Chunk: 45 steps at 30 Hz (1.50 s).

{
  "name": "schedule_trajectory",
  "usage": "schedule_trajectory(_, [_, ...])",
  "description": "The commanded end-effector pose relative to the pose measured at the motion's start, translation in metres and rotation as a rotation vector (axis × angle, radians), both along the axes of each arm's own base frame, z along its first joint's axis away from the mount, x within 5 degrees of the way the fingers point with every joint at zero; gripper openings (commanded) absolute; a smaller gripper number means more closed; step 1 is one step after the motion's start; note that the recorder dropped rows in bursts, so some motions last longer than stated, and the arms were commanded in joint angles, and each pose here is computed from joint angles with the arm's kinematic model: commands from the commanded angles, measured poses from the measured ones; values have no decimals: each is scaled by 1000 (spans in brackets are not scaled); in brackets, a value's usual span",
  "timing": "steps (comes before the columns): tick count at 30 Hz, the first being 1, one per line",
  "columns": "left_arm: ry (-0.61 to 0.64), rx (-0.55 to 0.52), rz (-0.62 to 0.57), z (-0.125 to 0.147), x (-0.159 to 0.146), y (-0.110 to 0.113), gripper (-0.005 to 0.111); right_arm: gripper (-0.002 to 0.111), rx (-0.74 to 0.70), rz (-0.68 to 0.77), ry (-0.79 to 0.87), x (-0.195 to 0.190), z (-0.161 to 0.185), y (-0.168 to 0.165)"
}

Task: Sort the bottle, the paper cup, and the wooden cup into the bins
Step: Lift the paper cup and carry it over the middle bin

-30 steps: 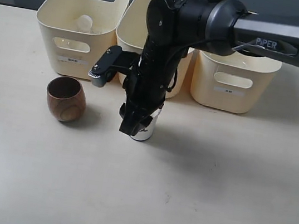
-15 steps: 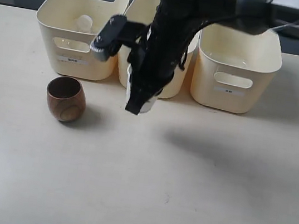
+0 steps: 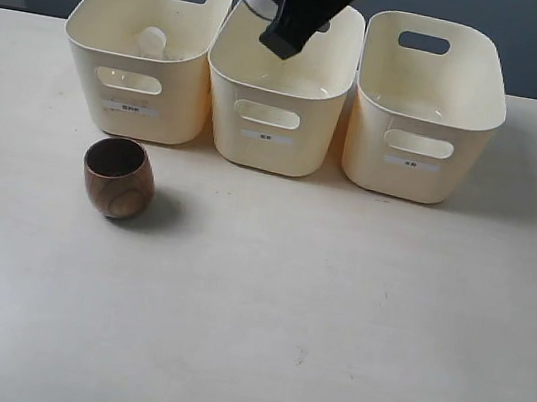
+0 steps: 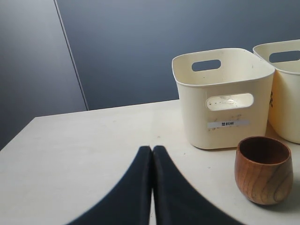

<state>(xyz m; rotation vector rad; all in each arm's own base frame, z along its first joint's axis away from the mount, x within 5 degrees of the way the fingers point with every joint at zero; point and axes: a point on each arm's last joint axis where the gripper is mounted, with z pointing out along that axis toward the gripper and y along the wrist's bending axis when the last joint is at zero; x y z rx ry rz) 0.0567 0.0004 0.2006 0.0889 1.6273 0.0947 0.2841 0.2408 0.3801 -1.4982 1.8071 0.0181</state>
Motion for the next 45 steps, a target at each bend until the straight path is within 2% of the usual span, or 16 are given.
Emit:
schedule_trajectory(1, [-10, -1, 1, 0, 0, 0, 0, -1, 42, -111, -63, 34, -12, -6])
schedule_trajectory(6, [-10, -1, 1, 0, 0, 0, 0, -1, 72, -209, 36, 76, -42, -18])
schedule_trajectory(10, [-10, -1, 1, 0, 0, 0, 0, -1, 83, -237, 74, 101, -66, -15])
schedule_trajectory(23, [-10, -1, 1, 0, 0, 0, 0, -1, -10, -195, 247, 167, -112, -4])
schedule_trajectory(35, [-10, -1, 1, 0, 0, 0, 0, -1, -79, -145, 343, 191, -169, -5])
schedule_trajectory(41, [-10, -1, 1, 0, 0, 0, 0, -1, -100, -139, 361, 194, -187, -4])
schedule_trajectory(42, [-10, -1, 1, 0, 0, 0, 0, 0, -102, -139, 364, 194, -188, -4])
schedule_trajectory(44, [-10, -1, 1, 0, 0, 0, 0, 11, -106, -139, 372, 194, -192, -4])
schedule_trajectory(45, [-10, -1, 1, 0, 0, 0, 0, 20, -105, -141, 372, 195, -194, -4])
